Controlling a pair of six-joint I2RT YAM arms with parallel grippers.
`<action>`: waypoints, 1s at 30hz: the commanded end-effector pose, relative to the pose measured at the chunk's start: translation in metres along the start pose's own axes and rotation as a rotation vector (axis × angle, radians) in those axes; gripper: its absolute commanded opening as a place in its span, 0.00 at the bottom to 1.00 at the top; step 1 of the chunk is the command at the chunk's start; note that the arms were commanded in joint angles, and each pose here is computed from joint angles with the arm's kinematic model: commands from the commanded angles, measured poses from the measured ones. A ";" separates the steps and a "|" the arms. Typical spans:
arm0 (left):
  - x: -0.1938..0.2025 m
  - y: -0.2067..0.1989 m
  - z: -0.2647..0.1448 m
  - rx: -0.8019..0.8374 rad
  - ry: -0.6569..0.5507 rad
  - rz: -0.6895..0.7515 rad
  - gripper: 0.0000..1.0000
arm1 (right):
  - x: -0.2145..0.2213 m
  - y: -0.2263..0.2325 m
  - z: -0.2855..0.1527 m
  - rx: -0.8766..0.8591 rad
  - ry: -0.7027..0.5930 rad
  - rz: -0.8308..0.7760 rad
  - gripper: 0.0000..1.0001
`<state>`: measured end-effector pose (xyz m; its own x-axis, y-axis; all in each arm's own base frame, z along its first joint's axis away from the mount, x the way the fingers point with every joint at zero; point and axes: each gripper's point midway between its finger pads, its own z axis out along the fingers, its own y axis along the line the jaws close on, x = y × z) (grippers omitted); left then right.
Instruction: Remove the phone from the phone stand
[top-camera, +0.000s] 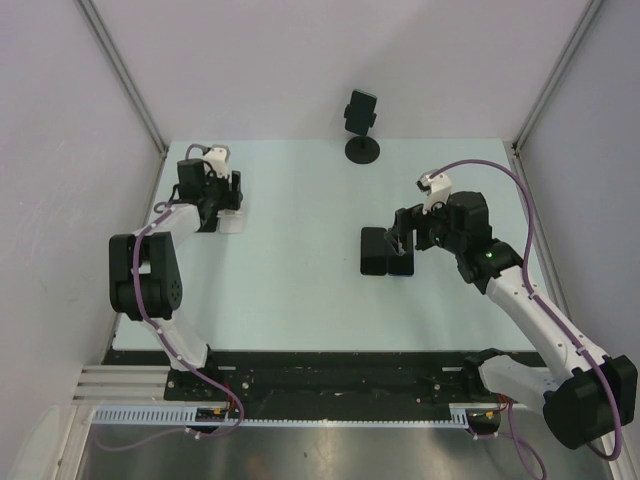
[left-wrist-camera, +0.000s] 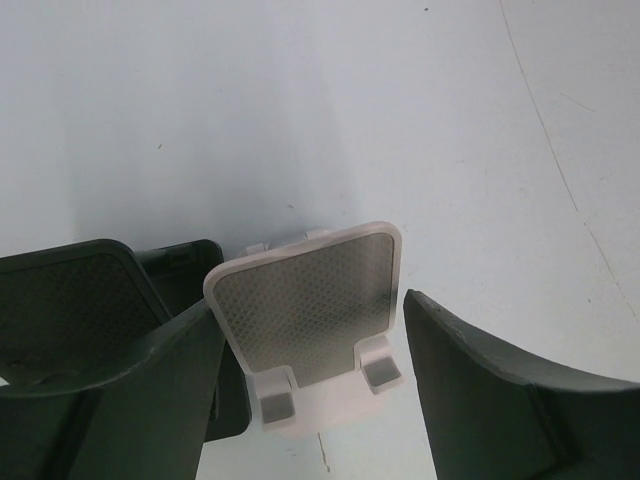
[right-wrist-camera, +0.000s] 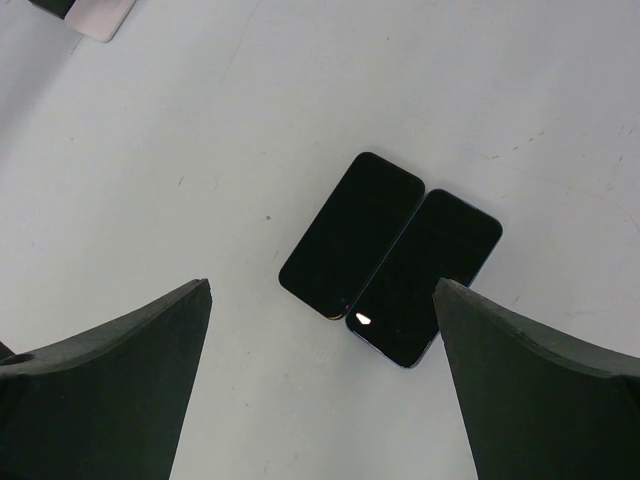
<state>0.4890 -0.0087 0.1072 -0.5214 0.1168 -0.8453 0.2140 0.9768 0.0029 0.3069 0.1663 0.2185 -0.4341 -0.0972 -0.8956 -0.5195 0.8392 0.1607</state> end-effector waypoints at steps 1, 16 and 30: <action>-0.010 0.007 -0.008 -0.001 -0.040 0.078 0.77 | -0.007 0.002 0.002 -0.008 -0.026 -0.028 1.00; -0.040 -0.001 -0.024 0.025 -0.114 0.066 0.92 | -0.014 0.003 0.001 -0.006 -0.052 -0.036 1.00; -0.069 -0.021 -0.052 0.003 -0.191 -0.094 1.00 | -0.022 0.001 0.005 0.002 -0.086 -0.025 1.00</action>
<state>0.4822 -0.0255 0.1578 -0.4365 0.0696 -0.8970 0.2367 0.9708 -0.0399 0.3103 0.1706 0.2228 -0.4124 -0.0925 -0.9063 -0.5293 0.8340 0.1557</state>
